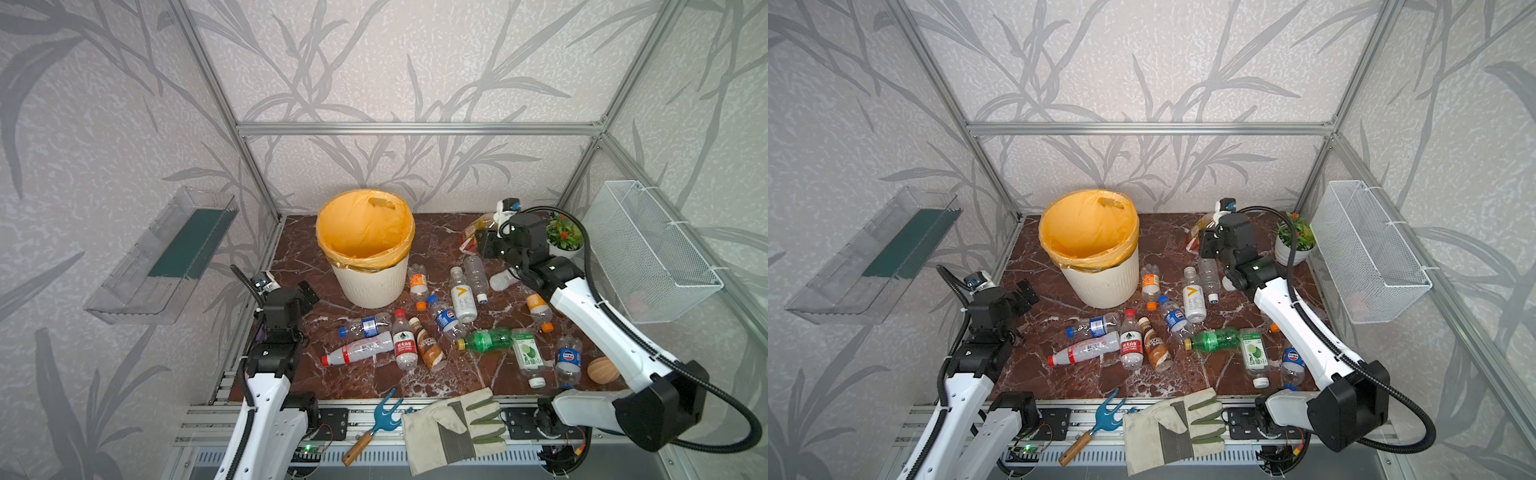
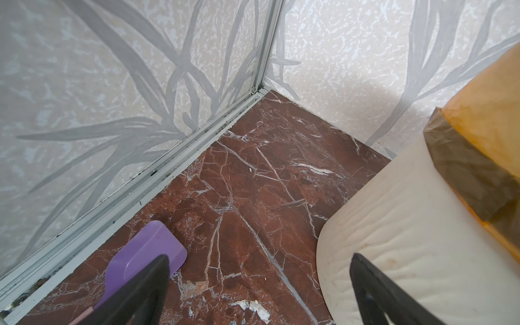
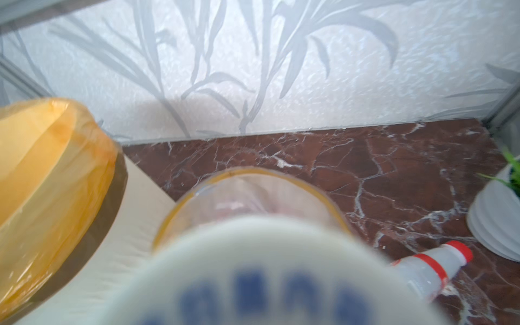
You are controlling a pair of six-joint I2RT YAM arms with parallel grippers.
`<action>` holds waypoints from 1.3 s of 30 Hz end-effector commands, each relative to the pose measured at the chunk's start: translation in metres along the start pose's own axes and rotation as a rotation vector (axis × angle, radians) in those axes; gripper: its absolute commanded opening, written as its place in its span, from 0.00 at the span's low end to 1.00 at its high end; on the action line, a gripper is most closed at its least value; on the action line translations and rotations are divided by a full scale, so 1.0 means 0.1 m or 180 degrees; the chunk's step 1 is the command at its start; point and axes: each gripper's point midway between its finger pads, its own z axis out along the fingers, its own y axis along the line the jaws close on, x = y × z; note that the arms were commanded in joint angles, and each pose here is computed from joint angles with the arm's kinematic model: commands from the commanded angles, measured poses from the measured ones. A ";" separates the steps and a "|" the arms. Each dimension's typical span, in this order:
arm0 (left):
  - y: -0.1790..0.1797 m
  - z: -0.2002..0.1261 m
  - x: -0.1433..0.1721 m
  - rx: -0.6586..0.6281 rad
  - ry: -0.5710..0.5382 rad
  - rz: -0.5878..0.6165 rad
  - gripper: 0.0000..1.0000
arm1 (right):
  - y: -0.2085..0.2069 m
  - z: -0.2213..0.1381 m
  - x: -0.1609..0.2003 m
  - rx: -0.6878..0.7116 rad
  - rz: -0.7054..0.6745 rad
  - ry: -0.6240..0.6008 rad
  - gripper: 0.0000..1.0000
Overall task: Throw the plastic bottles in the bin
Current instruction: Pick up the plastic bottle from the center of the table, then throw the plastic bottle into the trash bin.
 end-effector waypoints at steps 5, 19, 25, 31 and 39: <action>-0.05 -0.13 -0.17 0.0065 -0.0057 -0.0078 0.99 | -0.16 -0.21 -0.41 -0.0330 0.0428 -0.0252 0.50; -0.05 -0.52 -0.51 0.0151 -0.0297 -0.0071 0.99 | 1.81 -0.68 -1.13 -0.2011 0.0146 -0.0519 0.52; -0.12 -0.62 -0.68 0.0153 -0.0268 0.0060 0.99 | 2.38 -0.33 -0.66 -0.2151 -0.0161 0.0120 0.86; -0.36 -0.51 -0.73 0.0349 -0.0089 0.0202 0.99 | 1.68 -0.26 -0.86 -0.1600 -0.0106 -0.0047 0.99; -0.46 -0.52 -0.80 0.0483 -0.0095 0.0145 0.99 | 0.70 -0.41 -0.86 -0.0910 -0.0160 -0.0103 0.99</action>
